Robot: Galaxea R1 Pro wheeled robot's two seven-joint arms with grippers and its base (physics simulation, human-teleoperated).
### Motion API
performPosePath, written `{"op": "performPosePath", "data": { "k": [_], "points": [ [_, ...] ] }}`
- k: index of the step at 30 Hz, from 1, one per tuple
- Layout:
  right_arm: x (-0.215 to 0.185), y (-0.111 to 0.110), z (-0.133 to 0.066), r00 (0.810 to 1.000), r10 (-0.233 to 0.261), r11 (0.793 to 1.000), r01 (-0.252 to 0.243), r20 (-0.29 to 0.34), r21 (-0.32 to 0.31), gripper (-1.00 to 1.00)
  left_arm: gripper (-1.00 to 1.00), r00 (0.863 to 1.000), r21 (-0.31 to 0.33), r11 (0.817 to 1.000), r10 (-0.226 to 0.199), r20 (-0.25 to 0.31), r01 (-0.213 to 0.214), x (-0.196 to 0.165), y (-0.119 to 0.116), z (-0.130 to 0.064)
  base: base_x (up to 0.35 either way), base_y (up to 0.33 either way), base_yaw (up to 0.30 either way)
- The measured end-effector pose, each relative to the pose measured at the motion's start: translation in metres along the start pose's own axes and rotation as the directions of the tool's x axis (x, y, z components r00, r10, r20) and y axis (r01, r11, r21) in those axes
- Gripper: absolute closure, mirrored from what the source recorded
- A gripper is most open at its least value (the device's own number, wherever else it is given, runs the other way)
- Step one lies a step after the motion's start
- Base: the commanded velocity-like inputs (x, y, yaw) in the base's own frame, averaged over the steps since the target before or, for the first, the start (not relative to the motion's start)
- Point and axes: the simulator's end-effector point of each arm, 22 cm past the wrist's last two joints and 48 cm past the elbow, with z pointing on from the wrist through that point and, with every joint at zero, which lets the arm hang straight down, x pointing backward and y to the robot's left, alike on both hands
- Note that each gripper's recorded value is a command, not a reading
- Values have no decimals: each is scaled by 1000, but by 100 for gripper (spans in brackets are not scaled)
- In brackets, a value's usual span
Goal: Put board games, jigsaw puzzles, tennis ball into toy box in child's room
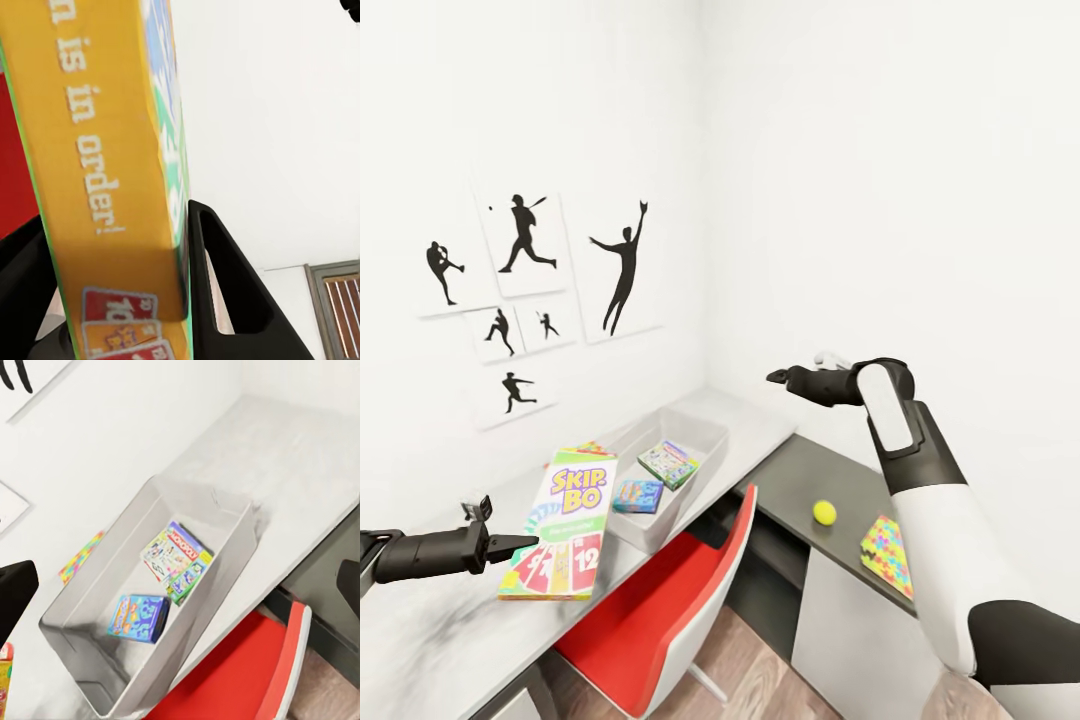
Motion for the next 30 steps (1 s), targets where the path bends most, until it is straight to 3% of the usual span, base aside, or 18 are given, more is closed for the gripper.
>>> {"op": "performPosePath", "data": {
  "k": [10, 30],
  "points": [
    [5, -3, 6, 1000, -2, 1000, 2, -9, 7, -100, 100, 1000, -1, 1000, -7, -3, 7, 1, 4, 1, 211, -194, 180],
    [17, -14, 20, 999, 9, 1000, -9, -35, 20, -100, 100, 999, -6, 1000, -30, -12, 30, 4, 15, 6, 102, -107, 182]
  ]
}}
